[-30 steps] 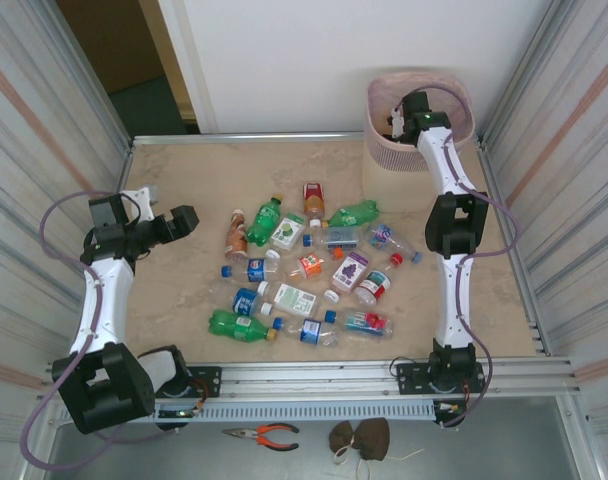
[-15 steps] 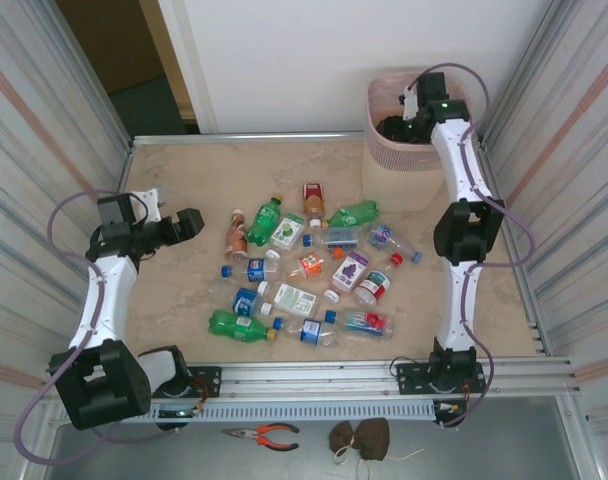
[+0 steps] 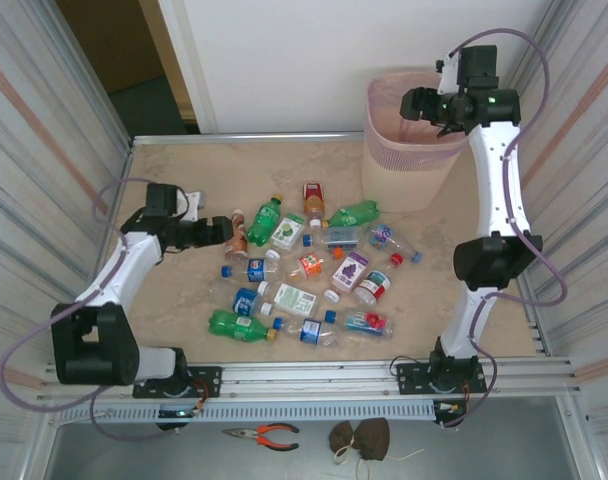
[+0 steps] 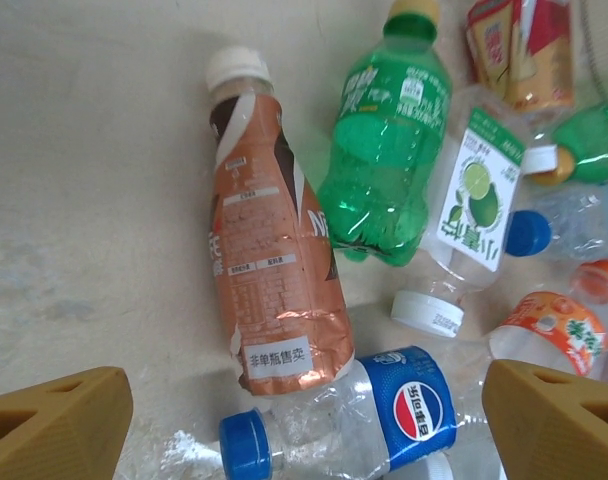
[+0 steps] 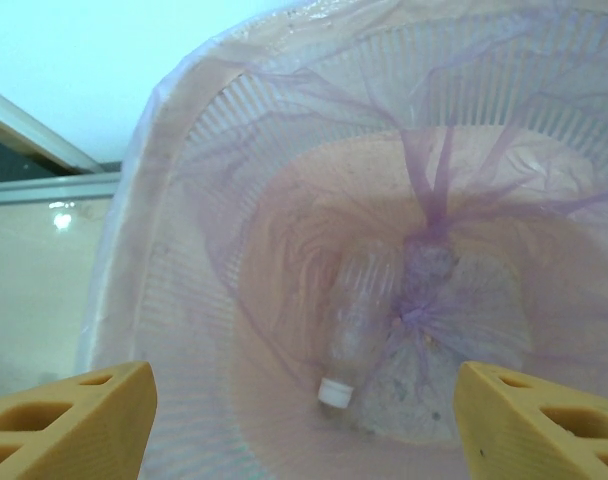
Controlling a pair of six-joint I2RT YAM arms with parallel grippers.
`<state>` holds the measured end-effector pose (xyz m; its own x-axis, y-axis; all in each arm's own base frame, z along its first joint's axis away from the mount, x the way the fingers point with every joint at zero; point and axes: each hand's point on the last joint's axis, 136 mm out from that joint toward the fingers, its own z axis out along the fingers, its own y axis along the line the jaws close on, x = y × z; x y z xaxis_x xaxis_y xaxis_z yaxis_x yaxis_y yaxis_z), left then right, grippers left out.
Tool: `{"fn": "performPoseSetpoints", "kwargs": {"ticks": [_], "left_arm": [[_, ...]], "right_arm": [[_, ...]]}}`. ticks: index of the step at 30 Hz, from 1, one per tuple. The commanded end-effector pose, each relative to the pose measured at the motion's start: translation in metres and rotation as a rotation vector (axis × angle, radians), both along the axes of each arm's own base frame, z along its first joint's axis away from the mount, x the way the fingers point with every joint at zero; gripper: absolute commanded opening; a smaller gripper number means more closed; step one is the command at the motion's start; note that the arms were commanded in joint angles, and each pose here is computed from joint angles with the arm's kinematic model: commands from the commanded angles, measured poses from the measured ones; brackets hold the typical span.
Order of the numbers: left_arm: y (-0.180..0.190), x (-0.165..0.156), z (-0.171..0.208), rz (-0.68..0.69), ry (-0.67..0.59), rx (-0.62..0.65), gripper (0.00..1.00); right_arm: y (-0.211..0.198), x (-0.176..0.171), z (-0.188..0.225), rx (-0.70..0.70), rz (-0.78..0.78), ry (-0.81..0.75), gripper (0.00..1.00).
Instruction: Put the plastic bottles in the bin
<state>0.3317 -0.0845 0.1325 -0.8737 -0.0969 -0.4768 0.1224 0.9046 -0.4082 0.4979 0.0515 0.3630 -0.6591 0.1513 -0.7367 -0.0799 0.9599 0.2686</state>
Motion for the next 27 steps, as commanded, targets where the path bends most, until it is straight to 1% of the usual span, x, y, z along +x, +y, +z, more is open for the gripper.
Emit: {"fn": "performPoseSetpoints", "kwargs": {"ticks": [1, 6, 11, 15, 27], "left_arm": [[-0.001, 0.003, -0.016, 0.002, 0.069, 0.084, 0.9], [-0.008, 0.009, -0.042, -0.028, 0.145, 0.158, 0.89], [-0.019, 0.014, -0.059, -0.063, 0.197, 0.171, 0.87], [-0.028, 0.016, -0.068, -0.094, 0.221, 0.186, 0.85], [-0.033, 0.014, -0.095, -0.112, 0.292, 0.254, 0.76]], "right_arm": [[-0.002, -0.031, 0.023, 0.01, -0.025, -0.029, 0.77], [-0.004, -0.066, 0.032, 0.026, -0.043, -0.073, 0.78], [-0.01, -0.096, 0.033, 0.029, -0.072, -0.099, 0.79], [-0.015, -0.114, 0.023, 0.024, -0.09, -0.087, 0.8], [-0.023, -0.14, -0.002, 0.034, -0.13, -0.043, 0.8]]}}
